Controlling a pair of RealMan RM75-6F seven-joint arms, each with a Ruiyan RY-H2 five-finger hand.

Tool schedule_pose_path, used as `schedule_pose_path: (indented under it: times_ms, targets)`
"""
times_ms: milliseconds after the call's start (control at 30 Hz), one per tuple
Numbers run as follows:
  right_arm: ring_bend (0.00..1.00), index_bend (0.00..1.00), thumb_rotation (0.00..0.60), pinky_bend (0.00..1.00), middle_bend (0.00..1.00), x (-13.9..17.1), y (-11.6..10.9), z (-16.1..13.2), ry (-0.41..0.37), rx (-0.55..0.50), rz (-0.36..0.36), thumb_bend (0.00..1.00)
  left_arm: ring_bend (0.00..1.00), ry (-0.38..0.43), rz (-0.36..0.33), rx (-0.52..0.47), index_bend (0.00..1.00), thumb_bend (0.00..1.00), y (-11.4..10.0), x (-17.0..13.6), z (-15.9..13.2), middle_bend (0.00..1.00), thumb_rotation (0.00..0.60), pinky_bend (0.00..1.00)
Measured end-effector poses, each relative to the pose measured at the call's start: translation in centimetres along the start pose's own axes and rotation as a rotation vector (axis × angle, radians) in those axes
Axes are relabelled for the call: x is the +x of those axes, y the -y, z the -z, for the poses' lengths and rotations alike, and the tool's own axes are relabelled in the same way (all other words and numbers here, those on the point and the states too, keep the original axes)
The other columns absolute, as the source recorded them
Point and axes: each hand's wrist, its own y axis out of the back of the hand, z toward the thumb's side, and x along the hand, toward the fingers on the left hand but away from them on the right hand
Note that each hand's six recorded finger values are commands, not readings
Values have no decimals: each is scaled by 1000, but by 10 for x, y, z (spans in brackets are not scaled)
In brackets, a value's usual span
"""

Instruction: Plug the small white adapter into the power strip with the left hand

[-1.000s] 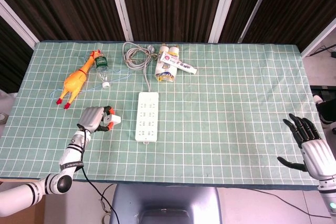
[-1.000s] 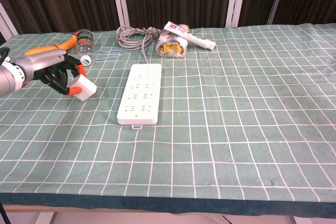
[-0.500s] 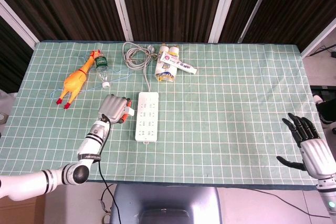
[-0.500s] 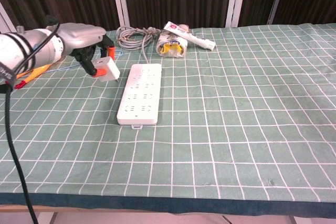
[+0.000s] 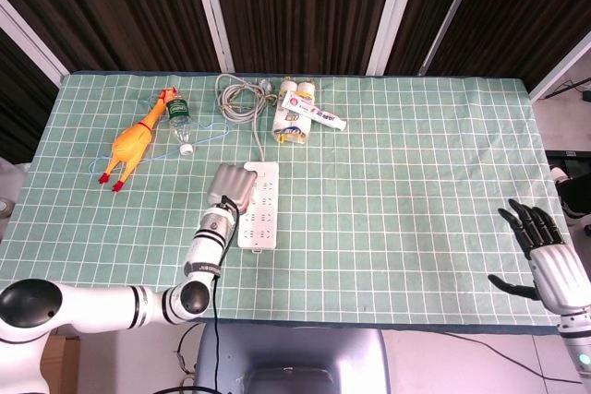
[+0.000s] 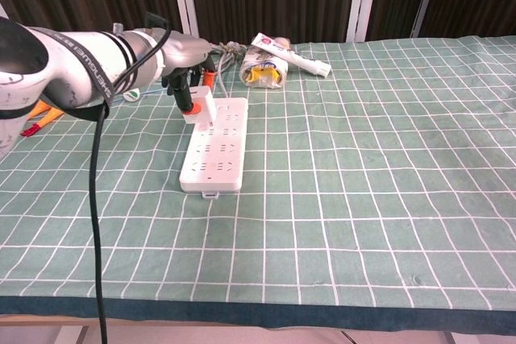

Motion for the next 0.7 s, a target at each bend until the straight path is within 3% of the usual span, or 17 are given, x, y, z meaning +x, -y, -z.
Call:
schedule_pose_path:
  times_ms: [300,700]
  targets:
    - [0,0,600,45,58,5,2,8,20,-5,-2,0,599,-32,56,-6,713,375,8,7,-15,760,600,445]
    - [0,0,600,45,58,6,4,12,31,-4,-7,0,600,-56,68,-4,713,375,10,15,-10,759,600,444]
